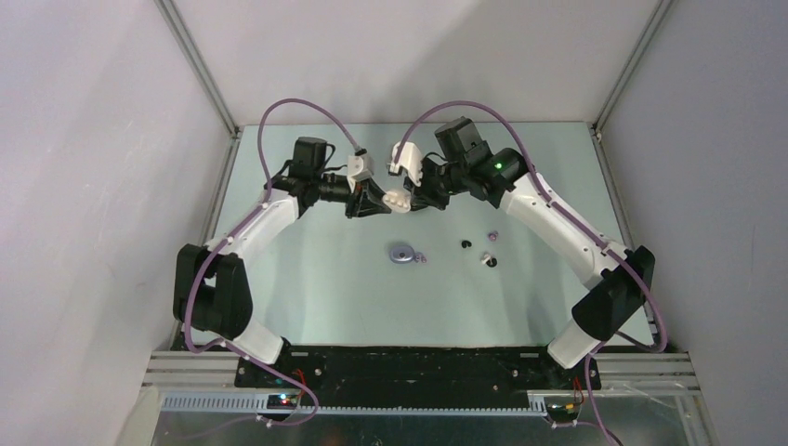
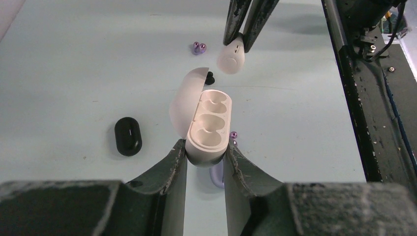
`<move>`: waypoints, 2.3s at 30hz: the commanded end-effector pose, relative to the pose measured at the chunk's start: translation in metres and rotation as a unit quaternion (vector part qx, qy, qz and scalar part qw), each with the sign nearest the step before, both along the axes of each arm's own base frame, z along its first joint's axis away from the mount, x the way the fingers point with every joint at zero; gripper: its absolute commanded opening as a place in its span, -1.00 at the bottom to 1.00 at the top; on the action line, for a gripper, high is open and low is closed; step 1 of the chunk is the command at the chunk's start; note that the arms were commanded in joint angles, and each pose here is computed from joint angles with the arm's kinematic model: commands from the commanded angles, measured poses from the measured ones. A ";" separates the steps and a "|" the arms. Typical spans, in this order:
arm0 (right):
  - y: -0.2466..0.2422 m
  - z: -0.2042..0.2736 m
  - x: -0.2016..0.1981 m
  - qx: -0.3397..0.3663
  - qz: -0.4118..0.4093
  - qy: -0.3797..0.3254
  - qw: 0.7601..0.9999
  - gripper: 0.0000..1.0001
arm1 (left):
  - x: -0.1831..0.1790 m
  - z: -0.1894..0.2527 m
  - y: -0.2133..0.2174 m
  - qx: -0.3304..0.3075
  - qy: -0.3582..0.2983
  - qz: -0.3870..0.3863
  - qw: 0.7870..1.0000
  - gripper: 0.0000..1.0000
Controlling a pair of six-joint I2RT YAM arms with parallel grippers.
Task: Insert the wireless bluetooth earbuds into the charging case
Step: Place the earbud in the charging case.
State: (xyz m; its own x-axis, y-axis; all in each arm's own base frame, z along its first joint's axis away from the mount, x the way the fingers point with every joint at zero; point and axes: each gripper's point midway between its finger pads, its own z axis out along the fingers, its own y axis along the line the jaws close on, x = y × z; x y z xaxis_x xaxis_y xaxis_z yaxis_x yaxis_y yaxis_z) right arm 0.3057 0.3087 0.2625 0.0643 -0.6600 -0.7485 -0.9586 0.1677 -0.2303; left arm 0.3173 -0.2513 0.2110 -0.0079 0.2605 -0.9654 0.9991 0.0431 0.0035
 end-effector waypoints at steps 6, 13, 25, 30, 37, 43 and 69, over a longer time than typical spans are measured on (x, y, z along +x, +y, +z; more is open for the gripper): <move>0.013 0.010 0.008 0.020 0.004 -0.013 1.000 -1.00 | -0.002 0.021 -0.005 -0.013 -0.033 -0.021 0.999 -1.00; 0.016 0.003 0.004 0.015 0.012 -0.003 1.000 -1.00 | 0.000 0.024 -0.007 -0.025 -0.016 -0.013 0.999 -1.00; 0.022 0.001 0.013 0.024 -0.001 -0.001 1.000 -1.00 | 0.001 0.028 -0.007 -0.031 -0.013 -0.013 0.999 -1.00; 0.024 0.001 0.013 0.029 -0.003 0.003 1.000 -1.00 | 0.001 0.027 -0.008 -0.032 -0.010 -0.014 0.999 -1.00; 0.026 0.002 0.015 0.032 -0.006 0.003 0.999 -1.00 | 0.001 0.027 -0.008 -0.032 -0.011 -0.016 0.999 -1.00; 0.025 -0.004 0.014 0.024 -0.002 0.006 1.000 -1.00 | 0.002 0.028 -0.008 -0.032 -0.012 -0.014 0.999 -1.00; 0.000 0.069 -0.035 0.078 0.045 -0.033 0.995 -0.33 | 0.014 0.024 -0.006 -0.047 0.021 0.019 0.998 -1.00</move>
